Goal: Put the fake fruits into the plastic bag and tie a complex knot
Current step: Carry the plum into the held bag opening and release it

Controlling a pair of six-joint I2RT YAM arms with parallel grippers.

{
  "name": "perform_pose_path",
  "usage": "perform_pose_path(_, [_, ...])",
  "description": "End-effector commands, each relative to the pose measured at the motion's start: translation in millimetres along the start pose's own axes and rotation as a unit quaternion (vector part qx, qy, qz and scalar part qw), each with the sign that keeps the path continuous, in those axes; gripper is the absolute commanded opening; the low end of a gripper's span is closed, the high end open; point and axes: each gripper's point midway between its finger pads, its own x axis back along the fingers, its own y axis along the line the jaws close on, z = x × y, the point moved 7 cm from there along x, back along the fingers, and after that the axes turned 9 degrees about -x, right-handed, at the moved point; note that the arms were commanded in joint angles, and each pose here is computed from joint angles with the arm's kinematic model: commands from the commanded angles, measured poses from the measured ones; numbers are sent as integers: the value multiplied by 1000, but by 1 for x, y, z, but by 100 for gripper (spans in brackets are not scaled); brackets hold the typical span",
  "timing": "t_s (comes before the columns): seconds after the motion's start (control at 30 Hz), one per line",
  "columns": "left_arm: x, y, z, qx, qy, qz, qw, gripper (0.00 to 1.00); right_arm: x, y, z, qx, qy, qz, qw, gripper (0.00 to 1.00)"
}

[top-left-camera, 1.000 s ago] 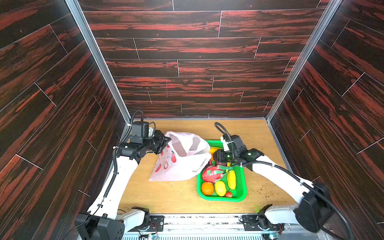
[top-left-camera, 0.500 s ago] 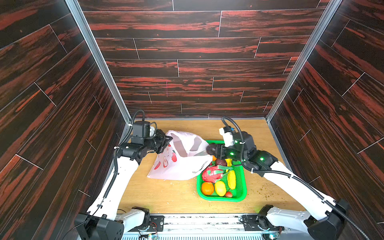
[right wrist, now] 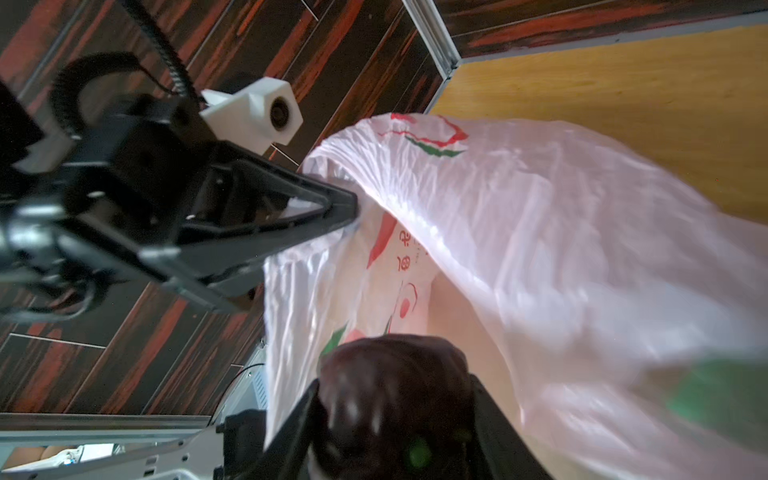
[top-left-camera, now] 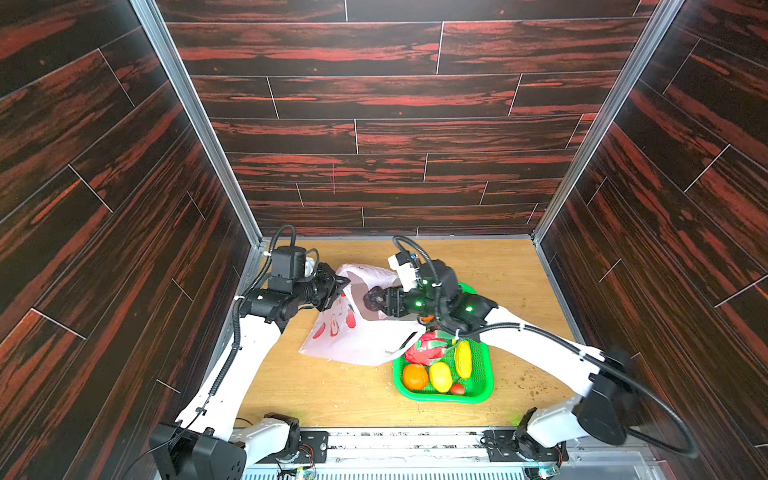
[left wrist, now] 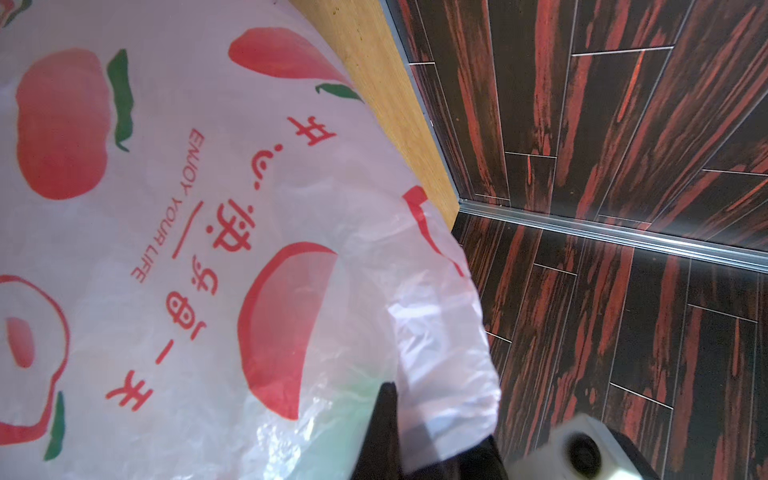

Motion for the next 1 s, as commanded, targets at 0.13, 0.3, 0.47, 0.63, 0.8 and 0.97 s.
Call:
perform_pose_path(0.13, [6, -6, 4, -2, -3, 18, 1000, 0, -37, 0, -6, -17, -3, -31, 999, 46])
perform_pose_path(0.3, [6, -5, 5, -2, -3, 17, 1000, 0, -42, -2, -5, -17, 2, -26, 1000, 62])
perform_pose_path(0.47, [6, -5, 5, -2, -3, 17, 1000, 0, -37, -4, -5, -8, -2, -9, 1000, 73])
perform_pose_path(0.63, [6, -5, 5, -1, -3, 16, 1000, 0, -24, -3, -7, 3, -16, 10, 1000, 74])
perform_pose_path(0.8, [5, -4, 5, 1, -3, 14, 1000, 0, -10, 0, -9, 10, -22, 23, 999, 74])
perform_pose_path(0.97, [5, -3, 5, 0, -4, 12, 1000, 0, 8, 6, -13, 19, -33, 41, 998, 74])
